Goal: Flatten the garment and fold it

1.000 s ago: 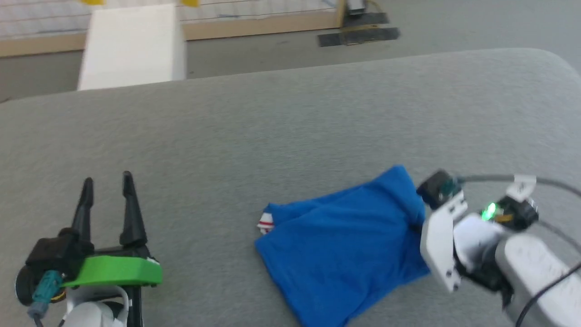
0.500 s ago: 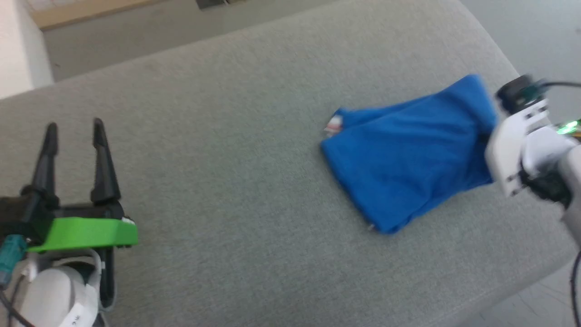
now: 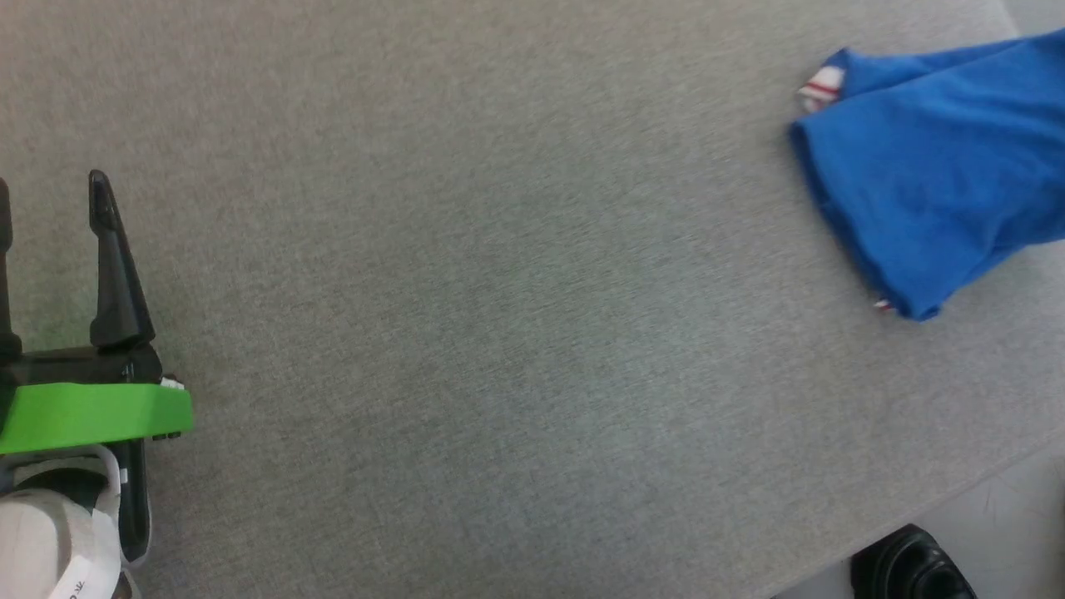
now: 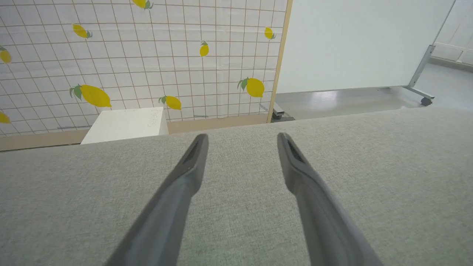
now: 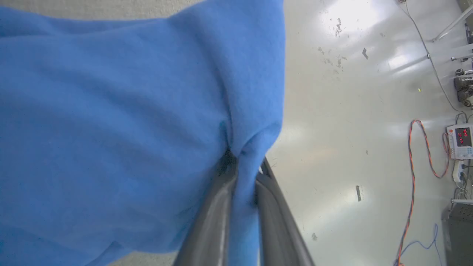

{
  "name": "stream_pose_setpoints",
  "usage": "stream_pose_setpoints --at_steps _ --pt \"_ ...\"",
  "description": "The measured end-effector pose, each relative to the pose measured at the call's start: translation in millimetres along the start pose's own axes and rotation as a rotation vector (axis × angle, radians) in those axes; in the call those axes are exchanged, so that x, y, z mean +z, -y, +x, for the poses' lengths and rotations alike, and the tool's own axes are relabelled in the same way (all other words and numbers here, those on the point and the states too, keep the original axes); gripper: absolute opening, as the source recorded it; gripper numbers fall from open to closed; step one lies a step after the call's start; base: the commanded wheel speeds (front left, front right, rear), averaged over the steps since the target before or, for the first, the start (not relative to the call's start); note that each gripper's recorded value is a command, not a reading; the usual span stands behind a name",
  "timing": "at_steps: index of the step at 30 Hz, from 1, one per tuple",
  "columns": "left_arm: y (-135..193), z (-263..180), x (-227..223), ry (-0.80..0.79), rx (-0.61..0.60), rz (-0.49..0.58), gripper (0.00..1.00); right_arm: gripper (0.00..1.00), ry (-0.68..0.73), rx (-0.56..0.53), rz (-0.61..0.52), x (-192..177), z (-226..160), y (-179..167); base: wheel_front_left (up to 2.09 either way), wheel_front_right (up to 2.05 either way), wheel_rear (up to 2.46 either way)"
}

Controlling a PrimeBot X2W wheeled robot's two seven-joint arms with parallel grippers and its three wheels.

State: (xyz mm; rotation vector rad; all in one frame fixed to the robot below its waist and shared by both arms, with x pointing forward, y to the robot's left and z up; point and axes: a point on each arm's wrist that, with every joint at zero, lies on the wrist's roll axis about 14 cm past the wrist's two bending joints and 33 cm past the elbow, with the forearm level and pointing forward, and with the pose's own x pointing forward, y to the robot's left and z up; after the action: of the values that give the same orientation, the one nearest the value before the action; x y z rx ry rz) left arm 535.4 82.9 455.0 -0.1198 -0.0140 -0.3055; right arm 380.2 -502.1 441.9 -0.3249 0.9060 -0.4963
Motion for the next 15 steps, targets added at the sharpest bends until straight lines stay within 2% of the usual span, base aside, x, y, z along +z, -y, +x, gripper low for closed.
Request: stream_pose_setpoints --at_steps 1,2,3,4,10,12,15 --pt "-2.0 -0.2 -4.8 -0.011 0.003 0.001 1.00 0.00 0.000 -0.012 0.010 0.5 4.4 2.1 0.00 0.00 0.00" --pt "-4.4 -0.6 -9.5 -0.022 0.008 0.002 1.00 0.11 -0.003 -0.024 0.015 -0.2 8.8 3.8 0.00 0.00 0.00" --pt "-6.8 -1.1 -13.0 -0.029 0.014 0.003 1.00 0.90 -0.014 -0.033 0.014 -2.0 12.9 4.0 0.00 0.00 0.00" --pt "-9.1 -1.8 -16.1 -0.036 0.018 0.003 1.00 1.00 -0.023 -0.039 0.014 -4.1 16.7 3.5 0.00 0.00 0.00" --pt "-18.3 -9.5 -23.3 -0.064 0.045 0.014 1.00 1.00 0.030 -0.047 0.013 10.0 27.4 -2.4 0.00 0.00 0.00" --pt "-18.9 -11.7 -19.6 -0.056 0.050 0.018 1.00 1.00 0.088 -0.041 0.054 24.2 25.1 -3.2 0.00 0.00 0.00" --pt "-17.1 -16.7 -11.9 -0.035 0.061 0.010 1.00 1.00 0.247 -0.009 0.106 62.9 14.0 -9.0 0.00 0.00 0.00"
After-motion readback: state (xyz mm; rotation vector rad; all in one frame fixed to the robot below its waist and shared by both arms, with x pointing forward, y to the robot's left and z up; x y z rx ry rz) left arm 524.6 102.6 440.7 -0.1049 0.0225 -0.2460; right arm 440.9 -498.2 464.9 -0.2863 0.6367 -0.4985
